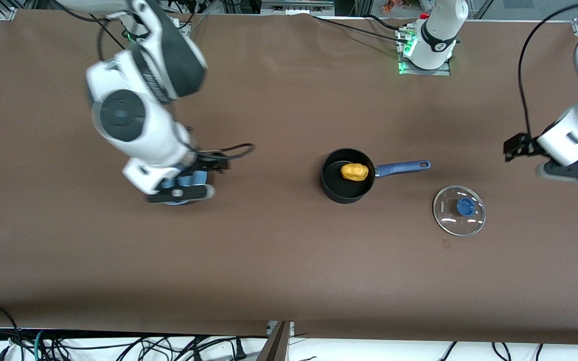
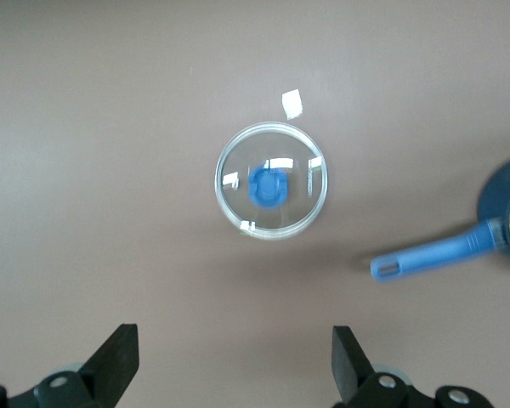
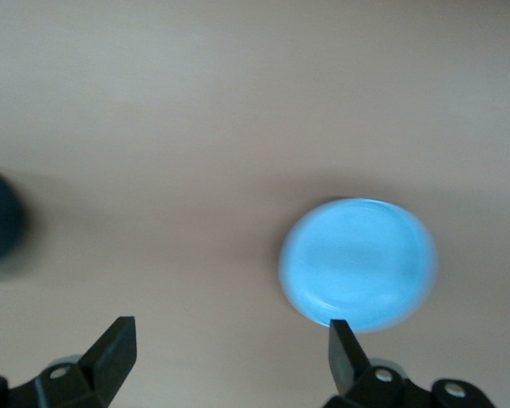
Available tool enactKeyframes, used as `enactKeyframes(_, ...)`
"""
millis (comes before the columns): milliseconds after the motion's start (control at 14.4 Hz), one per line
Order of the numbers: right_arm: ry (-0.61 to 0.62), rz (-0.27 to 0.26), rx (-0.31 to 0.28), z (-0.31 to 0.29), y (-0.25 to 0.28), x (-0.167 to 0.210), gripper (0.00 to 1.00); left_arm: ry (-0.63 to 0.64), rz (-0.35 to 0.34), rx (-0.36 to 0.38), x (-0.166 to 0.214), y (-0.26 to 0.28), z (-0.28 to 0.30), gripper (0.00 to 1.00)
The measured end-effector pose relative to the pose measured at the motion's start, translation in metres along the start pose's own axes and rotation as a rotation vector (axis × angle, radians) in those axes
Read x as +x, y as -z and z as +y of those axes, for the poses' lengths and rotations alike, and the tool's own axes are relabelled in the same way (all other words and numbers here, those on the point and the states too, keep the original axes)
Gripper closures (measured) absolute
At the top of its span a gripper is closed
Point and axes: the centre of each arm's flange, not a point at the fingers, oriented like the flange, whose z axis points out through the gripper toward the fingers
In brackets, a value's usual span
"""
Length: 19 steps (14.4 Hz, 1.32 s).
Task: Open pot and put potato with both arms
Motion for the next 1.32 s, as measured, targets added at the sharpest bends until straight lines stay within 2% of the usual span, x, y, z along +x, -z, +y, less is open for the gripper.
enactKeyframes(139,0.050,-0.020,-0.045,0.053,0.031,-0.012,0.00,0.003,-0.002,-0.049,-0.008,0.026,0.010,0.00)
enactKeyframes(279,0.065,-0.032,-0.048,0.107,0.057,-0.026,0.00,0.003,0.018,-0.075,-0.010,0.042,0.016,0.00)
enactKeyframes(488,0.009,-0.027,-0.041,0.171,0.084,-0.055,0.00,0.050,0.026,-0.076,-0.019,0.056,0.016,0.00)
enactKeyframes(627,-0.016,-0.028,-0.045,0.187,0.097,-0.078,0.00,0.092,0.020,-0.097,-0.020,0.056,0.019,0.00)
enactKeyframes(906,-0.091,0.028,-0.041,0.226,0.134,-0.113,0.00,0.136,0.008,-0.137,-0.019,0.050,0.024,0.00)
enactKeyframes(1045,-0.102,0.012,-0.012,0.233,0.128,-0.119,0.00,0.140,0.009,-0.138,-0.019,0.050,0.024,0.00)
enactKeyframes(1324,-0.103,-0.050,-0.005,0.233,0.098,-0.122,0.00,0.128,0.013,-0.139,-0.018,0.051,0.031,0.00)
